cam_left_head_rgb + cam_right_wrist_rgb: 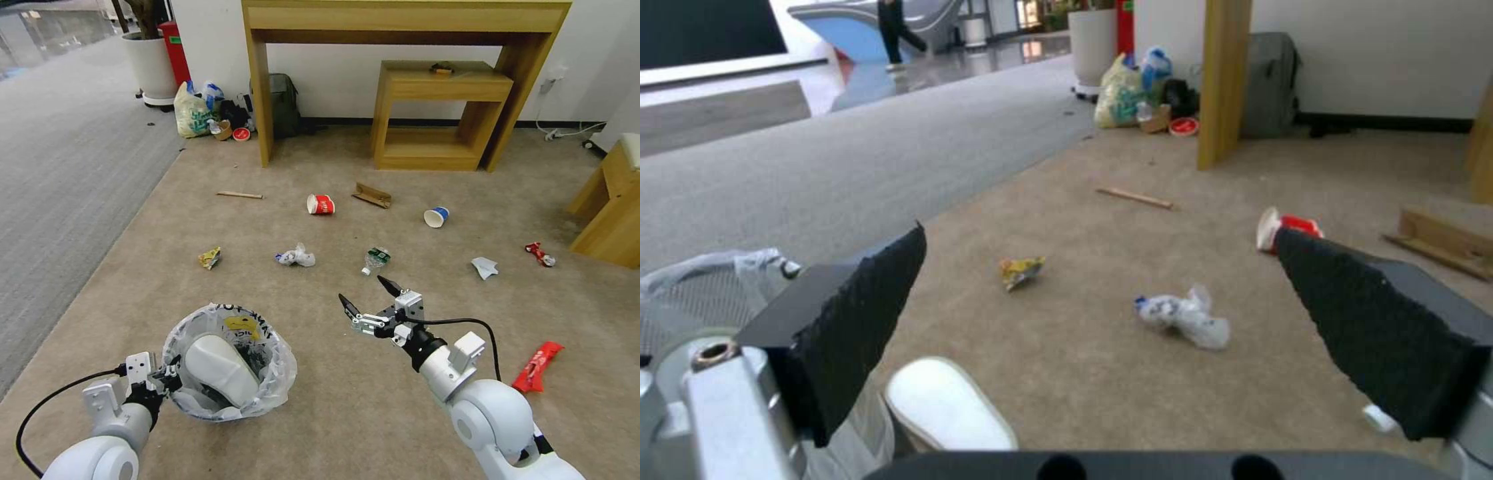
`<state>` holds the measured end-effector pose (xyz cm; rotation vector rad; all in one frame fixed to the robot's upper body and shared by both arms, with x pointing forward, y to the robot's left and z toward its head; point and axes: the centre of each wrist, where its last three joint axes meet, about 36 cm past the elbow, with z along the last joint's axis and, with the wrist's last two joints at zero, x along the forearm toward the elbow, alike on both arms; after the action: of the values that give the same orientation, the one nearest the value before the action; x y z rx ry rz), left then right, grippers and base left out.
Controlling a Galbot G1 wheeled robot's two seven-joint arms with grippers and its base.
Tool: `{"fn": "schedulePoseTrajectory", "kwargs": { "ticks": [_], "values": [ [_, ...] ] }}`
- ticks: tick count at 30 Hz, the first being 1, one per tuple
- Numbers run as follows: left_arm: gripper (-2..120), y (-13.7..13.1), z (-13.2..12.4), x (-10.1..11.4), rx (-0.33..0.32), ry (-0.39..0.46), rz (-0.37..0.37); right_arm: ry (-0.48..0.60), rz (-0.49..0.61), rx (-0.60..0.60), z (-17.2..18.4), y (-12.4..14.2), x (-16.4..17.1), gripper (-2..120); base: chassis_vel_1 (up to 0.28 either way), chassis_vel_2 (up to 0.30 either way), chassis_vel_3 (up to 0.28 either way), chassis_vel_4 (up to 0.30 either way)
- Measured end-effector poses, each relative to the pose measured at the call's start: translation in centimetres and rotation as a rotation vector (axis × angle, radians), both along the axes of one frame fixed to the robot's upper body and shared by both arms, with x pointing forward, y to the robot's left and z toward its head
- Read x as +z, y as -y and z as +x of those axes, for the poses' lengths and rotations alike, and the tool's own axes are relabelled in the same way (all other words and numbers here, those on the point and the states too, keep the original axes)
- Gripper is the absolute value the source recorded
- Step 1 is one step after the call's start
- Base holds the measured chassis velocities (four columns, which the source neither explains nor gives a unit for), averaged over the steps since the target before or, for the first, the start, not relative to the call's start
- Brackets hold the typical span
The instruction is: Pick up the trash bin and place the garbage on the floor into it.
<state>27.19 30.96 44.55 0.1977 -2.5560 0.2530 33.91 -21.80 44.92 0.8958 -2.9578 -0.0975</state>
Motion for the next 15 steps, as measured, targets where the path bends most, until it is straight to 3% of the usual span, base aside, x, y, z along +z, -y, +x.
{"fn": "schedulePoseTrajectory", "kwargs": {
  "ticks": [15],
  "values": [
    [0, 0.06, 0.14, 0.21, 0.000, 0.010, -0.003, -0.007, -0.002, 0.006, 0.04, -0.21, -0.24, 100, 0.129, 0.126, -0.132, -0.122]
  ]
}}
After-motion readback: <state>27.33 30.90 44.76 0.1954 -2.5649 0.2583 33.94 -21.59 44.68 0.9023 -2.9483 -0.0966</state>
